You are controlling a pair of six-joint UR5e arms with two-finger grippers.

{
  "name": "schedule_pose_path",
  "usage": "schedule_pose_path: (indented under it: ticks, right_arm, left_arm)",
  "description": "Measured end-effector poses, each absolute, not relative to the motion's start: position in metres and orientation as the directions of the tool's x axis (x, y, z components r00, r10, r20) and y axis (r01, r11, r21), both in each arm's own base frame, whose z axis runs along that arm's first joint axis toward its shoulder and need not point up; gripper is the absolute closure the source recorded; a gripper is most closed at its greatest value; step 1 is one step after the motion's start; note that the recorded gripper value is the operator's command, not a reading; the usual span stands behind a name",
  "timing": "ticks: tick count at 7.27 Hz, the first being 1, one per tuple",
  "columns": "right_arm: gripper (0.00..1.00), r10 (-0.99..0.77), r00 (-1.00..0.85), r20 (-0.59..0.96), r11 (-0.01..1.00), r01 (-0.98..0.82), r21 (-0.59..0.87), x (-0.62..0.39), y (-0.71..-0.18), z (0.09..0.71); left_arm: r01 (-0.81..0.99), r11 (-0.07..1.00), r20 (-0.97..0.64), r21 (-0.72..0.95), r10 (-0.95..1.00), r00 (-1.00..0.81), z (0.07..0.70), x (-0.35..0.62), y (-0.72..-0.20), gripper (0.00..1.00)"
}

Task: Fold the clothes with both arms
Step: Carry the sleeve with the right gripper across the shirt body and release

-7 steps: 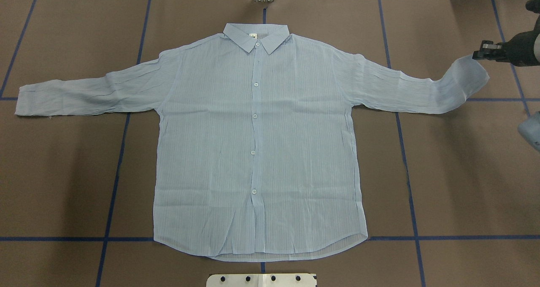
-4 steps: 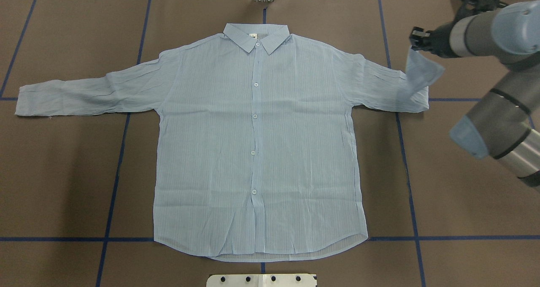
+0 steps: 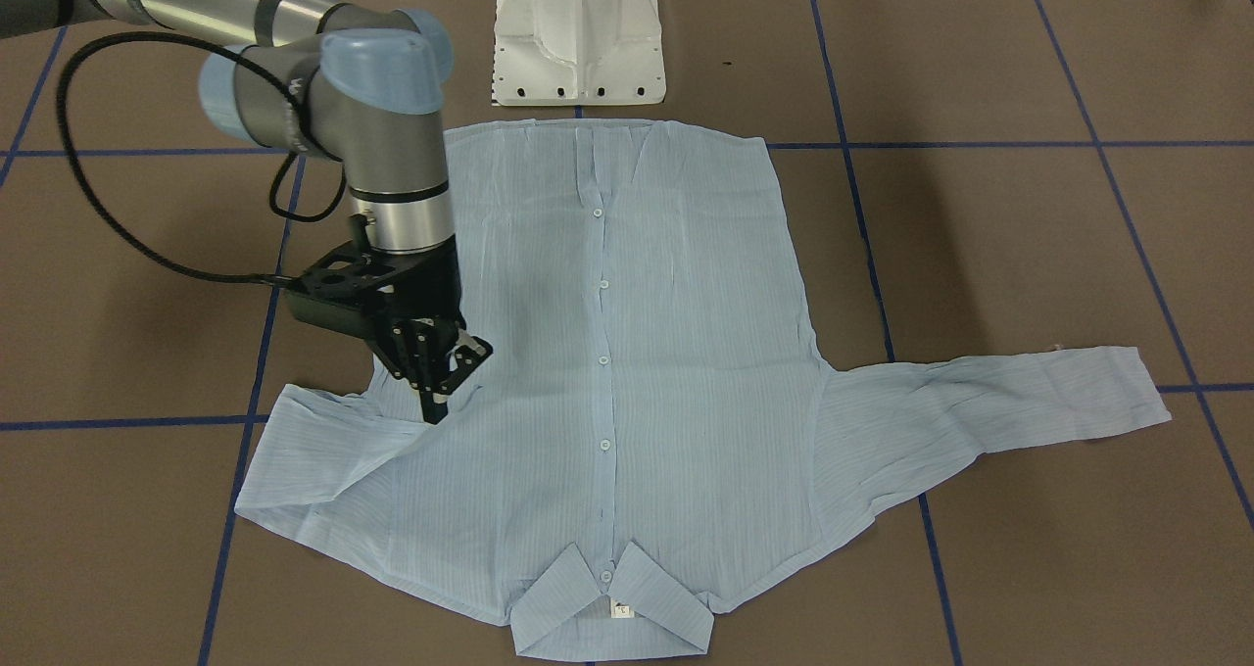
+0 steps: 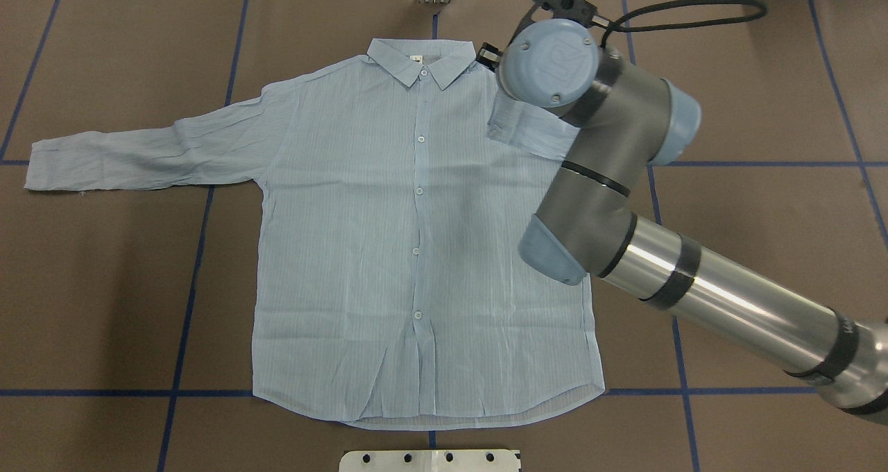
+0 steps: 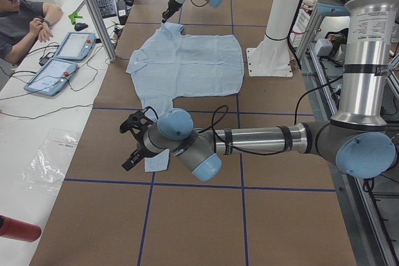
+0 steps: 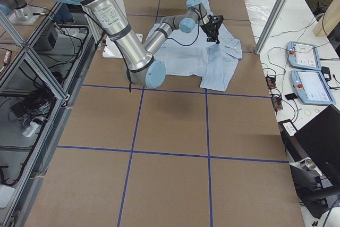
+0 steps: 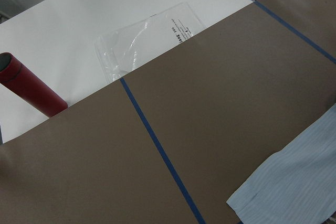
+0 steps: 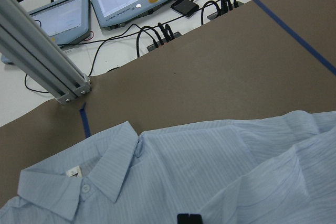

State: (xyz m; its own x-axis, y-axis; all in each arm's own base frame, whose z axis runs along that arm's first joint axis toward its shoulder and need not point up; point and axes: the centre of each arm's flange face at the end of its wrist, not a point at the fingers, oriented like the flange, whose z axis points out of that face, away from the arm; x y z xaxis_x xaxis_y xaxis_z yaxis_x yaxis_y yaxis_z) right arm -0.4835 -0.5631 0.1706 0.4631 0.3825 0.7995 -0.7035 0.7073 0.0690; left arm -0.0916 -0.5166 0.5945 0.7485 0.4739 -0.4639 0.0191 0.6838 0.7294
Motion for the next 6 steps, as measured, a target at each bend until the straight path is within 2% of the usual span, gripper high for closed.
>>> schedule_pose_path:
  ticks: [4,6]
  right_arm:
    - [1.00,0.306,0.470,0.828,0.716,-0.687,0.125,-0.574,-0.555,0.071]
    - [0.99,0.252,0.491,0.834,0.740,-0.653,0.161,-0.616,-0.550,0.059]
  left_arm:
    - [0.020,0.685,-0.465,0.728,0.472,0.749,0.595,-0.092,-0.517,0.00]
    - [0.020,0.686,-0.466,0.727,0.471,0.749,0.595,-0.092,-0.517,0.00]
